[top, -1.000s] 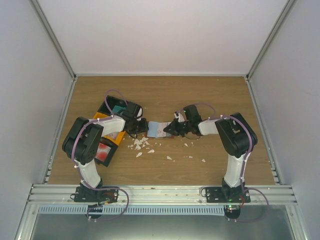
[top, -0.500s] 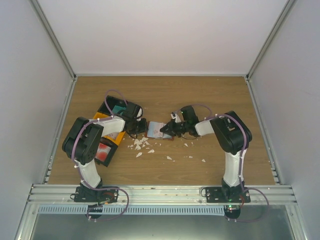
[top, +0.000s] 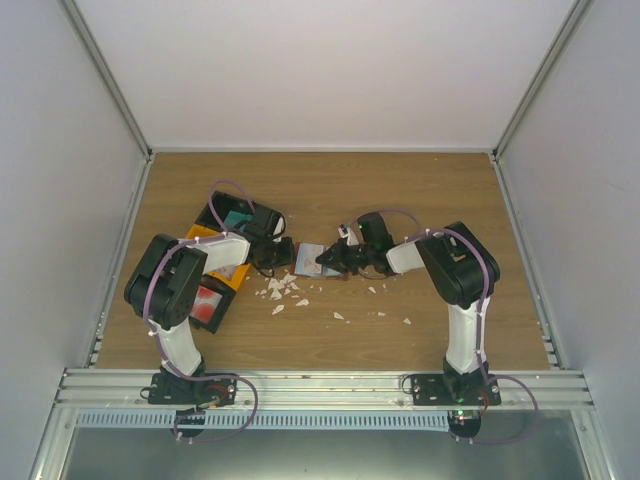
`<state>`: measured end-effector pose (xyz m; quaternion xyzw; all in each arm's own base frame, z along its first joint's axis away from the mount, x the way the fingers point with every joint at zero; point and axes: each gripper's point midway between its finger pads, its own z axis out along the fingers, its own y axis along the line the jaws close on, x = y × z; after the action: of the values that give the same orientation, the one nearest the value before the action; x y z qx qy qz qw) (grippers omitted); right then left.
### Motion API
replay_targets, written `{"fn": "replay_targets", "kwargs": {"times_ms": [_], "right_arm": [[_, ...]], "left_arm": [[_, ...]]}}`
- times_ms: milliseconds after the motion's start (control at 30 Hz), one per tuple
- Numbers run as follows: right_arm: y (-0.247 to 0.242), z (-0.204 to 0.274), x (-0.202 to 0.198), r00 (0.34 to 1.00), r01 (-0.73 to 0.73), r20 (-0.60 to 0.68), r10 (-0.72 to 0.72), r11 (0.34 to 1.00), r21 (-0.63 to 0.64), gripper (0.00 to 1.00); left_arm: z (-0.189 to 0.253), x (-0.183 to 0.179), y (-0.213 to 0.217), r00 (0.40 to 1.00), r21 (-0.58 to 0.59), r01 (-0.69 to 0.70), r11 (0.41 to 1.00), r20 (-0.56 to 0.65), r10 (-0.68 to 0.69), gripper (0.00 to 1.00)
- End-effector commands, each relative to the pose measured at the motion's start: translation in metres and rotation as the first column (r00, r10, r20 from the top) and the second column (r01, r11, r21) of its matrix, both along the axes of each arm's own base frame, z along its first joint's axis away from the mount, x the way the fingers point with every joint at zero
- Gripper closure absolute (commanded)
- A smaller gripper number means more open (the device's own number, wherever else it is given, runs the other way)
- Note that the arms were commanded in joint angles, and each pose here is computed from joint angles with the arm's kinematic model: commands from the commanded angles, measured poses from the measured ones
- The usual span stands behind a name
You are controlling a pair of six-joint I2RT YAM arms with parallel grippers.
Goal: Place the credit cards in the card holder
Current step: Insert the credit card into the card holder, then turn over the card slot in the card holder.
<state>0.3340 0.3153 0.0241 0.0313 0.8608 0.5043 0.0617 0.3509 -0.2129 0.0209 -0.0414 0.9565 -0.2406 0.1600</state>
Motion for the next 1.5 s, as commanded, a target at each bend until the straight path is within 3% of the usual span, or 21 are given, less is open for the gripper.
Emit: {"fn": "replay_targets", "kwargs": {"times_ms": [0,233,500,567,800,1167,1467], "right_arm": [[0.007,-0.020,-0.010,0.999,-0.009,-0.037,0.008,0.999,-0.039,0.91],[0.007,-0.017,-0.012,1.000,-0.021,0.005,0.021,0.996,-0.084,0.91],[-0.004,0.005,-0.010,0.996,0.009,0.092,0.006,0.986,-0.166,0.59],[-0.009,0.011,-0.007,0.993,0.024,0.117,-0.001,0.981,-0.195,0.55],[-0.030,0.011,-0.003,0.988,0.052,0.156,0.004,0.935,-0.350,0.53],[-0.039,0.011,-0.004,0.977,0.073,0.211,0.036,0.870,-0.487,0.54],[-0.026,0.005,-0.009,0.965,0.039,0.232,0.121,0.809,-0.587,0.54]], "left_arm": [[-0.021,-0.024,-0.006,0.996,-0.008,0.041,0.999,-0.080,-0.042,0.90],[-0.017,-0.025,-0.010,0.995,-0.035,0.054,0.998,-0.079,-0.057,0.91],[-0.013,-0.024,-0.013,0.995,-0.051,0.063,0.997,-0.074,-0.066,0.91],[-0.009,-0.023,-0.014,0.995,-0.057,0.067,0.996,-0.065,-0.071,0.91],[0.009,-0.021,-0.022,0.994,-0.100,0.102,0.990,-0.028,-0.106,0.89],[0.037,-0.016,-0.033,0.992,-0.164,0.129,0.978,0.021,-0.127,0.86],[0.013,-0.023,-0.036,0.990,-0.150,0.127,0.980,-0.033,-0.134,0.87]]}}
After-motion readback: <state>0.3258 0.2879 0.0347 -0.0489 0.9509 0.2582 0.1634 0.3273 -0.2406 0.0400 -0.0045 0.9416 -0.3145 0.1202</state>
